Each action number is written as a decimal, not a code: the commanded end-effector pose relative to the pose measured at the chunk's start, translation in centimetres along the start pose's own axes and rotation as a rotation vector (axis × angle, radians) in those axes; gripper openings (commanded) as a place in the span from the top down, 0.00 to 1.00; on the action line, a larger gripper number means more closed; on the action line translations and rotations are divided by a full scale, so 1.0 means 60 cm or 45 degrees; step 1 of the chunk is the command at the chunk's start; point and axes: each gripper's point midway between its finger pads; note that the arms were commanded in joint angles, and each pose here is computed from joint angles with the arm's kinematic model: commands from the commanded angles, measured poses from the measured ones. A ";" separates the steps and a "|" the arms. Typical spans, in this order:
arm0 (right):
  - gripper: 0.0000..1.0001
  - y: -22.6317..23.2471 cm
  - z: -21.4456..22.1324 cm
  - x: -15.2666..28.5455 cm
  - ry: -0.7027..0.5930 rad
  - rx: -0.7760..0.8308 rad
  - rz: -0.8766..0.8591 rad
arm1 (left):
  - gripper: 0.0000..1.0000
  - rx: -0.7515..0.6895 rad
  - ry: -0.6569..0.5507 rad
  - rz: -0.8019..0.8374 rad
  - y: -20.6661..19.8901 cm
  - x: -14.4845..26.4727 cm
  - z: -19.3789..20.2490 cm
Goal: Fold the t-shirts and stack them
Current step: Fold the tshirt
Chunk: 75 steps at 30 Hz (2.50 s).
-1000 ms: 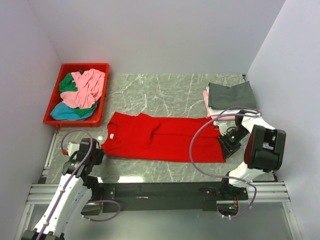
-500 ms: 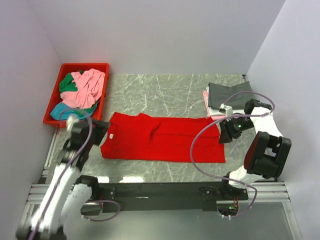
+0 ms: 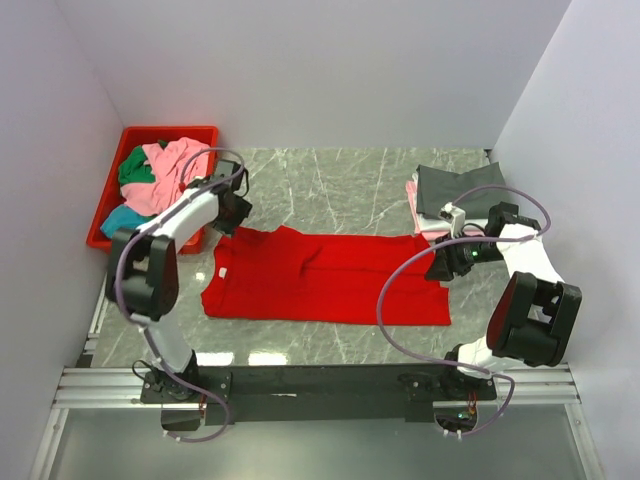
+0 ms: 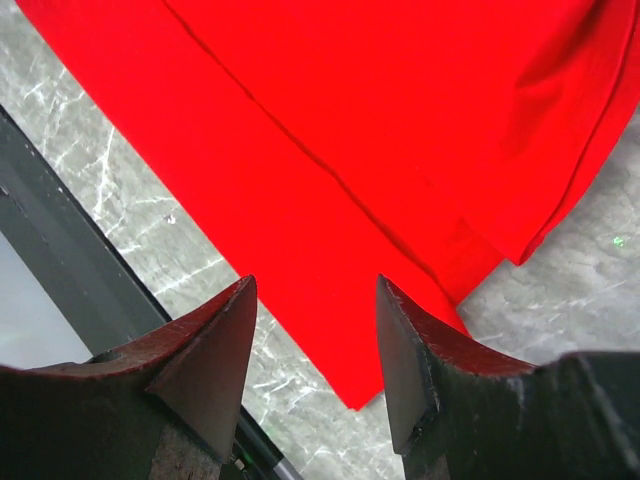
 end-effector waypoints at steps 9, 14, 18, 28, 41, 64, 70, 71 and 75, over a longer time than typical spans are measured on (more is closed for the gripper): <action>0.42 0.005 -0.025 -0.002 -0.104 0.035 -0.002 | 0.48 -0.080 -0.089 -0.294 0.017 -0.053 -0.014; 0.42 0.009 -0.026 0.003 -0.109 0.047 0.006 | 0.47 -0.165 -0.085 -0.399 0.028 -0.085 -0.007; 0.42 0.014 -0.028 0.006 -0.118 0.057 0.008 | 0.60 -0.244 -0.049 -0.422 0.024 -0.111 0.003; 0.42 0.022 -0.037 0.026 -0.148 0.084 0.022 | 1.00 -0.384 0.032 -0.128 -0.093 -0.144 0.008; 0.42 0.065 -0.023 0.007 -0.103 0.347 -0.038 | 0.91 -0.356 0.281 0.995 -0.459 -0.157 0.053; 0.28 0.265 -0.164 -0.352 0.084 1.054 0.463 | 0.01 -0.464 -0.528 0.998 -0.191 0.330 -0.245; 0.32 0.237 -0.124 -0.383 0.227 1.024 0.544 | 0.01 -0.516 -0.556 0.881 -0.011 0.324 -0.207; 0.33 0.231 -0.120 -0.384 0.242 1.025 0.572 | 0.01 -0.515 -0.556 0.878 0.015 0.324 -0.197; 0.39 0.205 -0.090 -0.396 0.336 1.030 0.623 | 0.01 -0.521 -0.502 0.867 0.061 0.319 -0.169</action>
Point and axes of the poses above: each gripper's point midway between its finger pads, its own x axis back along the fingers, its own y axis along the line the jaws close on, z = x × y, and after that the axes turned 8 degrees about x, right-handed
